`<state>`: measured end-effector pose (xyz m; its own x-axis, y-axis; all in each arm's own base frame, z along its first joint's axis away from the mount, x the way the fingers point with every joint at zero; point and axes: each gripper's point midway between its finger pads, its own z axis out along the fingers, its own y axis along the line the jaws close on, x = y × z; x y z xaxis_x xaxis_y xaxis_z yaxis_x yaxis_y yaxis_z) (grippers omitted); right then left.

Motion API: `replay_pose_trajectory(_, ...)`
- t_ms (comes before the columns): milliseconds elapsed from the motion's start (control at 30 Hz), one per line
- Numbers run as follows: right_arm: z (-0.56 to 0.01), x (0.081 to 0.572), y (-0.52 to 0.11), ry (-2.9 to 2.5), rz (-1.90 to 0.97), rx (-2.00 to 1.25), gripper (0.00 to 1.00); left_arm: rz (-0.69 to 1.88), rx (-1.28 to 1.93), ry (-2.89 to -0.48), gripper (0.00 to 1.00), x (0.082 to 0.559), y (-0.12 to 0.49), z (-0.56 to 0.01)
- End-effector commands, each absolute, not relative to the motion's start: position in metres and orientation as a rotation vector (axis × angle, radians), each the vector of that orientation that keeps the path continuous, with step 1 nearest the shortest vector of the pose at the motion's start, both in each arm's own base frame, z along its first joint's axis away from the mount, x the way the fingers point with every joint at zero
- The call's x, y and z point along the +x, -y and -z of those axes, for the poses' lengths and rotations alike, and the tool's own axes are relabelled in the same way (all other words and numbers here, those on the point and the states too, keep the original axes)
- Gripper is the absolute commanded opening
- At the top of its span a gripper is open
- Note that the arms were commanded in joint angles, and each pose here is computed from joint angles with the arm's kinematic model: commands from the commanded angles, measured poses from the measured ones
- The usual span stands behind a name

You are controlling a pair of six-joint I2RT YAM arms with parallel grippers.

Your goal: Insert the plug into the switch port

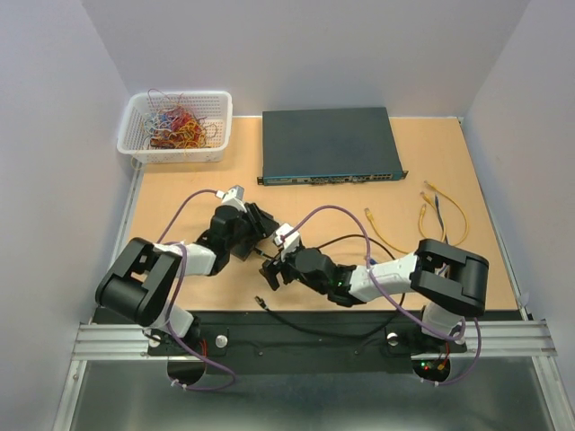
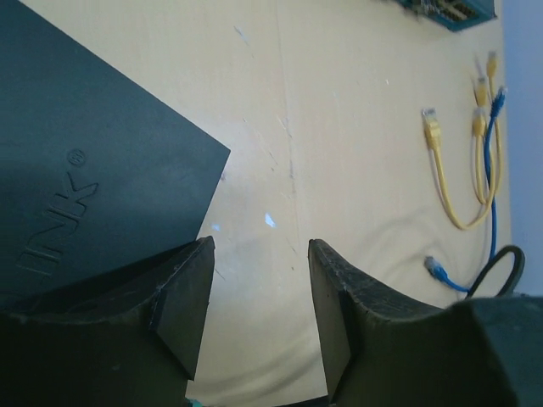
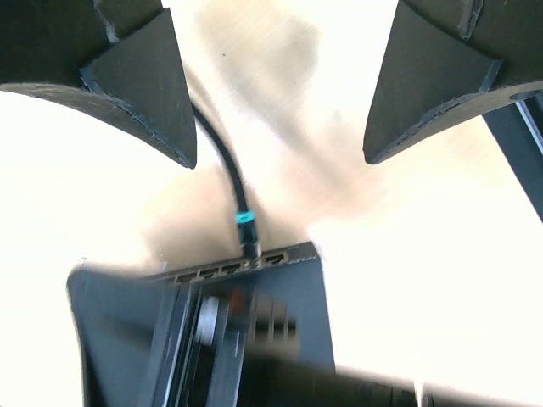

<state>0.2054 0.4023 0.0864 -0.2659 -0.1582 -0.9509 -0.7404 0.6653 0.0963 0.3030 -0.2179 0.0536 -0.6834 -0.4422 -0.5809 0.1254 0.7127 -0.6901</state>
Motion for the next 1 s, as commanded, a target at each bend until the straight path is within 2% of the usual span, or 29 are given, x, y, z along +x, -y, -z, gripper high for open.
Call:
replay_pose_trajectory(0, -0.074, 0.197, -0.401, -1.838, -0.687, -0.740, 0.84, 0.865, -0.232, -2.096, 0.60, 0.324, 0.201, -0.079)
replay_pose_trajectory(200, -0.062, 0.205, -0.409, -1.867, -0.653, -0.722, 0.84, 0.861, -0.210, -2.045, 0.60, 0.335, 0.198, -0.109)
replay_pose_trajectory(400, -0.078, 0.219, -0.426, -1.810, -0.624, -0.725, 0.84, 0.767, -0.241, -1.993, 0.62, 0.346, 0.161, -0.125)
replay_pose_trajectory(667, -0.078, 0.228, -0.437, -1.787, -0.572, -0.769, 0.82, 0.667, -0.358, -1.979, 0.61, 0.360, 0.124, -0.111)
replay_pose_trajectory(833, -0.073, 0.238, -0.428, -1.789, -0.486, -0.770, 0.72, 0.617, -0.419, -1.985, 0.61, 0.362, 0.102, -0.094)
replay_pose_trajectory(967, -0.067, 0.249, -0.420, -1.813, -0.447, -0.768, 0.72, 0.604, -0.470, -1.998, 0.59, 0.370, 0.089, -0.082)
